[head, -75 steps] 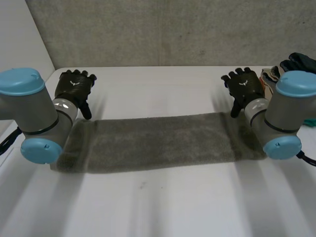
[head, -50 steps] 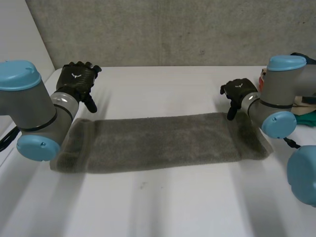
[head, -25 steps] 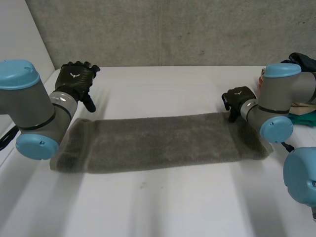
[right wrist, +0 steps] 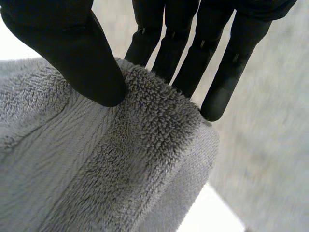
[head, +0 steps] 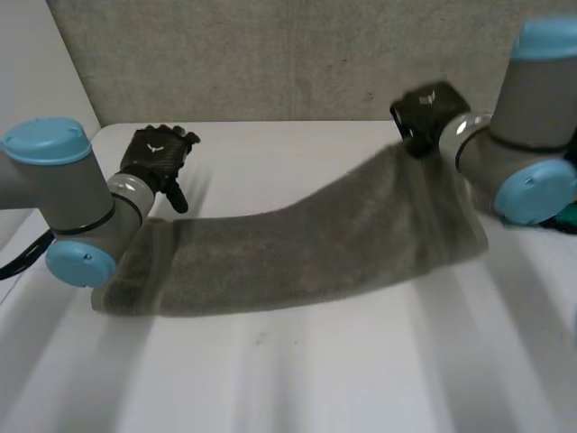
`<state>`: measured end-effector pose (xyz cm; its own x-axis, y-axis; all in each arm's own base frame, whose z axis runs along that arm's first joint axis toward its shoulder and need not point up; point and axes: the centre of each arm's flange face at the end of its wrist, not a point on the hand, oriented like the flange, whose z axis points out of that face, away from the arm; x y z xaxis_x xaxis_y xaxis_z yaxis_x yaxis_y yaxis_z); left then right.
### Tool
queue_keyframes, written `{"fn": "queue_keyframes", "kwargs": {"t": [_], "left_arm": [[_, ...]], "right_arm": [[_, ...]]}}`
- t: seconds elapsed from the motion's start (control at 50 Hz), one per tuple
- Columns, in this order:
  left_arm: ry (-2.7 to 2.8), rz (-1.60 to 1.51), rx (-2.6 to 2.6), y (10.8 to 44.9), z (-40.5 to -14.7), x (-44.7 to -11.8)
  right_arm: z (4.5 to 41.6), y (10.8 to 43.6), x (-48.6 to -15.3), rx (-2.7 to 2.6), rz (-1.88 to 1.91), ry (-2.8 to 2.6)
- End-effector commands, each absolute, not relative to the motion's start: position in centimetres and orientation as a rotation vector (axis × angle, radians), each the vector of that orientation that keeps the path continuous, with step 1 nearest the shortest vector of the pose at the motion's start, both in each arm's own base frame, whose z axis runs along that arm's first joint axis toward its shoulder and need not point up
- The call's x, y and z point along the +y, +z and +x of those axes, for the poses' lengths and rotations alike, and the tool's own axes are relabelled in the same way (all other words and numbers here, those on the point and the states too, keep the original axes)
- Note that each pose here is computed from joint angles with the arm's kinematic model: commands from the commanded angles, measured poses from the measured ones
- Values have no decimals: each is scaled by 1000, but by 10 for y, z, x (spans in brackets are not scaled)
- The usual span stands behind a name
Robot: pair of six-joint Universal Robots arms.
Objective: Fold the laundry.
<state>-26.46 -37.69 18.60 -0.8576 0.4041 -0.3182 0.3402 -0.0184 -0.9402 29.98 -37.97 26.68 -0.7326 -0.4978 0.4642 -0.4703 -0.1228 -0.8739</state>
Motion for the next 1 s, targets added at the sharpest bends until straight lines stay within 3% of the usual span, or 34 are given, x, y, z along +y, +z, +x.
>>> {"fn": "queue_keyframes", "kwargs": {"t": [0.02,0.1,0.18,0.26,0.32,0.38,0.44,0.48,0.52,0.62,0.7,0.8,0.84,0.94,1.0], "left_arm": [[1860,-878,-2260,162,-267,-381],[1720,-925,-2301,148,-271,-378],[1622,-969,-2314,138,-279,-372],[1641,-982,-2322,144,-280,-377],[1834,-904,-2309,175,-273,-396],[2126,-761,-2232,229,-265,-416],[2418,-616,-2010,295,-264,-426],[2639,-509,-1695,358,-268,-423],[2734,-435,-1503,394,-271,-415],[2776,-344,-1393,417,-272,-402],[2726,-306,-1540,394,-264,-402],[2548,-410,-1820,321,-260,-402],[2387,-512,-1993,259,-257,-395],[2130,-636,-2205,181,-248,-376],[2026,-702,-2279,159,-245,-363]], "right_arm": [[307,357,-303,1671,-1169,-2212],[303,403,-266,1395,-1088,-2361],[295,431,-250,1258,-974,-2421],[288,431,-263,1274,-907,-2408],[292,417,-283,1324,-912,-2406],[295,405,-310,1382,-905,-2459],[297,400,-341,1414,-846,-2579],[301,409,-361,1334,-766,-2718],[310,418,-379,1157,-679,-2870],[317,413,-396,943,-601,-2955],[316,385,-407,929,-608,-2960],[309,328,-409,1121,-744,-2830],[303,291,-401,1265,-826,-2707],[292,204,-370,1630,-1032,-2369],[282,166,-352,1810,-1144,-2203]]}}
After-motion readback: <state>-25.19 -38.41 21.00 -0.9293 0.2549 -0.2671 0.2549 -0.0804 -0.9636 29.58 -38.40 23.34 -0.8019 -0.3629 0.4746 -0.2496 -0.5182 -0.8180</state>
